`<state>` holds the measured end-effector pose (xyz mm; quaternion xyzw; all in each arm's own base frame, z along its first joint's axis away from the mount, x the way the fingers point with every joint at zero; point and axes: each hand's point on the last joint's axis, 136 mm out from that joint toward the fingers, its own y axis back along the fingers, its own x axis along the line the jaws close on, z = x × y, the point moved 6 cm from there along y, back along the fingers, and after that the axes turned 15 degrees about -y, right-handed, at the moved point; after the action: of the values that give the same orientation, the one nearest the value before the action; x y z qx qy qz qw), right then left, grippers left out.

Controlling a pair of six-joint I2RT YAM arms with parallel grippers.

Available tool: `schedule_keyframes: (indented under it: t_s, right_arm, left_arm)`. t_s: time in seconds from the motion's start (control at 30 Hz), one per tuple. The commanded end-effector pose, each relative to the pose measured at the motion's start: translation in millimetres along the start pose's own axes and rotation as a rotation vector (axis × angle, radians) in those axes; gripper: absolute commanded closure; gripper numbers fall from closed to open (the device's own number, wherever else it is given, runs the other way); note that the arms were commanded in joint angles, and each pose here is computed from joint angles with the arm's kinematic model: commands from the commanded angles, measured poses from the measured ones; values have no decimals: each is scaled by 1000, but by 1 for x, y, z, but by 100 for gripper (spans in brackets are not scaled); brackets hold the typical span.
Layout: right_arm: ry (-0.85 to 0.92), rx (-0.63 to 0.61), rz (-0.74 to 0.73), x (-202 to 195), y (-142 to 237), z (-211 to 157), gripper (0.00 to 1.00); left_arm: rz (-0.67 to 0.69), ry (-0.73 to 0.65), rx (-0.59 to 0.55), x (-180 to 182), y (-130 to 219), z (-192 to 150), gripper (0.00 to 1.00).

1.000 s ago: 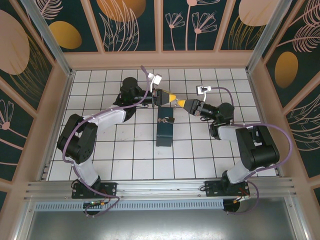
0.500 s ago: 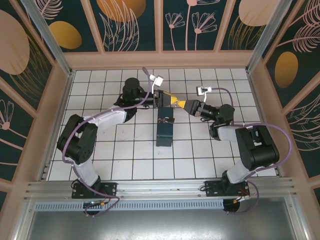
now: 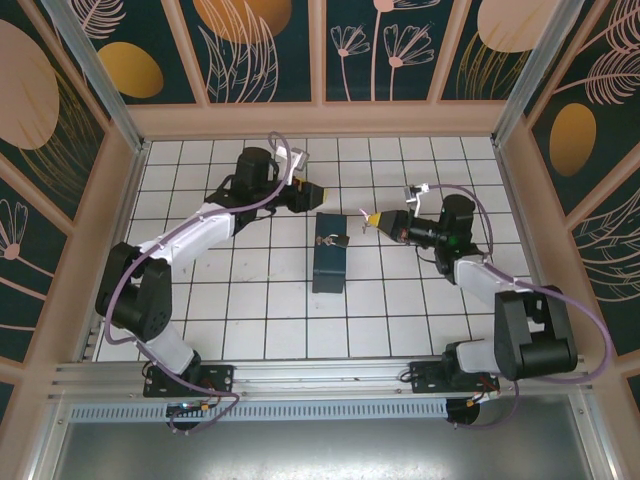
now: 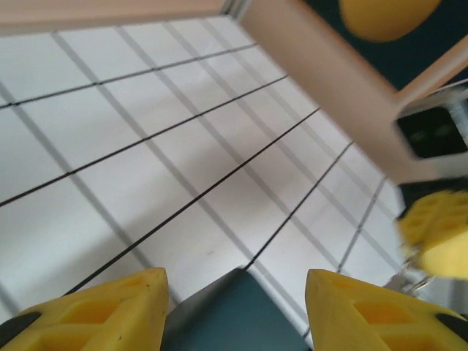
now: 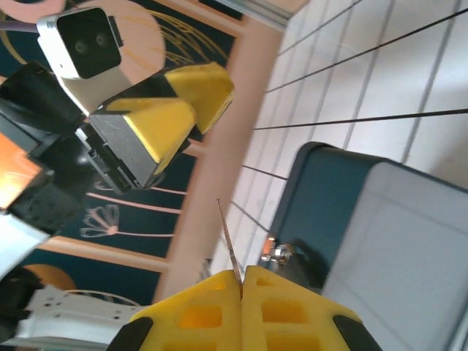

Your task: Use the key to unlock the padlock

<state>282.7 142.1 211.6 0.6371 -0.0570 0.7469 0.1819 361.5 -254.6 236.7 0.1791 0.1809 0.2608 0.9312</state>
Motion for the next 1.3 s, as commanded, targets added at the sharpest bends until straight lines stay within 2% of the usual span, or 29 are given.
schedule_keyframes:
  t_s: [0.0, 0.07, 0.2, 0.3, 0.4, 0.47, 0.53, 0.6, 0.7, 0.8, 0.97, 1.27]
  right_arm:
    - [-30, 58, -185, -19, 10, -19, 100]
    - [-35, 60, -234, -21, 14, -24, 100]
    - [-70, 63, -303, -30, 20, -32, 100]
    - [-88, 78, -323, -37, 21, -38, 100]
    - [-75, 116, -294, -34, 19, -44, 100]
    - [-61, 139, -279, -31, 18, -46, 100]
    - [-49, 162, -251, -26, 18, -48, 100]
    - [-50, 179, -247, -25, 17, -48, 100]
    - [-44, 191, -255, -24, 16, -47, 100]
    - [-40, 202, -222, -20, 14, -47, 100]
    - [-21, 205, -173, -15, 10, -43, 100]
    - [-6, 251, -146, -24, -3, -41, 100]
  left_arm:
    - [103, -138, 194, -11, -13, -29, 47]
    - [108, -193, 242, -24, -24, -36, 47]
    - [73, -182, 230, -33, -28, -34, 48]
    - [4, -291, 224, -55, -30, -30, 46]
    - [-108, -493, 187, -77, -24, -32, 42]
    - [-172, -676, 152, -85, -15, -35, 40]
    - [-256, -926, 133, -93, -6, -38, 38]
    - [-313, -1058, 142, -97, -1, -36, 37]
    - [-416, -1089, 228, -99, -2, -30, 36]
    - [-519, -1077, 287, -100, -12, -39, 37]
    - [-521, -1112, 320, -93, -20, -48, 37]
    - [-555, -1093, 394, -84, -35, -62, 43]
